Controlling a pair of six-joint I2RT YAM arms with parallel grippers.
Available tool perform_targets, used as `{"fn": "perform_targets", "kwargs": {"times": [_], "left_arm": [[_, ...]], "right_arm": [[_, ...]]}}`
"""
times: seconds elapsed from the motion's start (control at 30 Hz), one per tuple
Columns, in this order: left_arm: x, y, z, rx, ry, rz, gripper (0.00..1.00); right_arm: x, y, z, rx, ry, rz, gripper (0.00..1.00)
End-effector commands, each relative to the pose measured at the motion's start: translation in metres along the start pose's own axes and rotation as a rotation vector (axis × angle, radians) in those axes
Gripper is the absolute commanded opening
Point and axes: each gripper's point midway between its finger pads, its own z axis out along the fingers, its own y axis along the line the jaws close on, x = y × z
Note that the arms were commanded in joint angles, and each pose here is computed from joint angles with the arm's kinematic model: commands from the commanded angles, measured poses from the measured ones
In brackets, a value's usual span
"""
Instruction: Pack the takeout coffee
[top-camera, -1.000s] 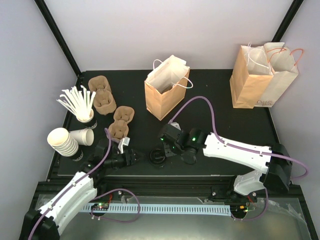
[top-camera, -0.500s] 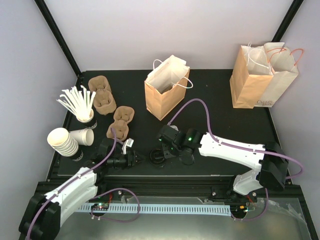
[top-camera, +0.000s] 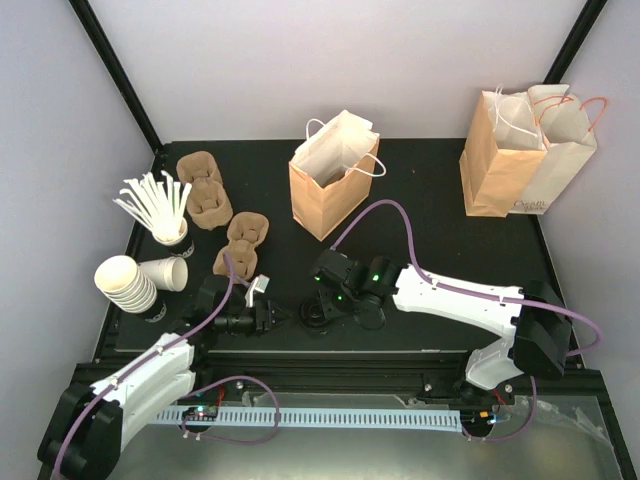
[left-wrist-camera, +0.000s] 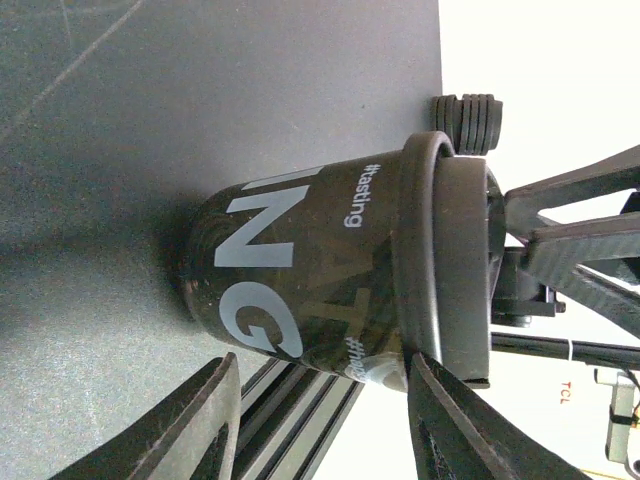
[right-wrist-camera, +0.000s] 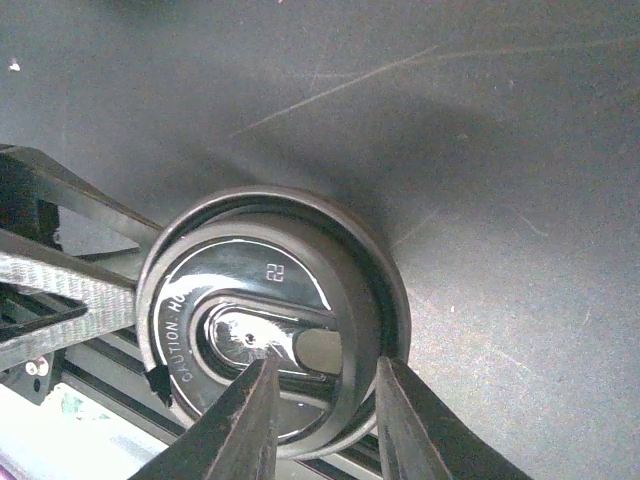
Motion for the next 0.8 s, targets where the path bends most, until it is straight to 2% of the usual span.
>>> {"fn": "perform_targets", "kwargs": {"times": [0.0, 0.23, 0.77], "left_arm": [[-0.008, -0.011, -0.003, 0.012, -0.034, 0.031, 0.48], [-0.014, -0.016, -0.007, 0.032, -0.091, 0.04, 0.47], [-0.01, -0.025, 0.005, 0.065, -0.002, 0.054, 0.42]], "right_arm": [[0.002, -0.003, 0.01, 0.013, 0.02, -0.001, 0.29], [0.002, 0.0, 0.016, 0.012, 0.033, -0.009, 0.24], [0.002, -0.001, 0.017, 0.032, 0.047, -0.022, 0.21]]}}
